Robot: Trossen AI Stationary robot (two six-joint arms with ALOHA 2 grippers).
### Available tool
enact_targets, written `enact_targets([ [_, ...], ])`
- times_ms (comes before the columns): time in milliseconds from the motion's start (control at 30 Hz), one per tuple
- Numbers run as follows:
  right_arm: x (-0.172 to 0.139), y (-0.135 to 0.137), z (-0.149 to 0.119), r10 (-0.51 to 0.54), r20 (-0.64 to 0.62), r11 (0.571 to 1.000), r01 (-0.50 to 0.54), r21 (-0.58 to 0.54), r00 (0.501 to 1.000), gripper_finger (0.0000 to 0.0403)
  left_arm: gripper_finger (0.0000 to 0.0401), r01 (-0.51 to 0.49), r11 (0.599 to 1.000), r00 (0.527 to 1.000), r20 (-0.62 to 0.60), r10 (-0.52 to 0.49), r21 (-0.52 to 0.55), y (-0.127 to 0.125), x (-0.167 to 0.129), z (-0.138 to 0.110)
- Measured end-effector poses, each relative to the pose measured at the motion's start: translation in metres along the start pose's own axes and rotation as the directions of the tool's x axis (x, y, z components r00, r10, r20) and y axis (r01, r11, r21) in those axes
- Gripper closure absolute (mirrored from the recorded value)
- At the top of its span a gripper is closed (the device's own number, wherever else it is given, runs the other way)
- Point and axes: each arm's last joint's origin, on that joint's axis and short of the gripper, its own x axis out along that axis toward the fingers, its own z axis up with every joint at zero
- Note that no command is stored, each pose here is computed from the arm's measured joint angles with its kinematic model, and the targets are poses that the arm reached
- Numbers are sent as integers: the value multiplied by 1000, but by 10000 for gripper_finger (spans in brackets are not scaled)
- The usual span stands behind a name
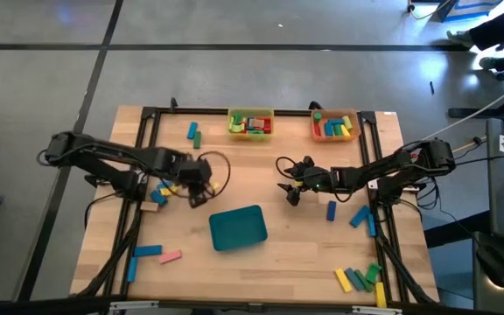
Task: Sort blocks by size
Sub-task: Put the pink arch block into the yellow bin
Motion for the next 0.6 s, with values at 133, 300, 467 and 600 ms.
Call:
enact_targets([
  [133,0,0,0,0,1,1000,0,1,1000,111,275,-50,998,984,174,44,33,16,-7,28],
  [300,0,0,0,-2,2,1000,2,-2,1000,111,274,-104,992,928,365,73,67,40,-9,55],
  [467,0,-2,1,-57,21,998,57,-1,998,111,274,-184,981,857,498,133,55,67,-11,76],
  [600,0,-2,1,-68,24,998,68,-1,997,111,274,-198,979,826,546,143,43,88,0,89],
])
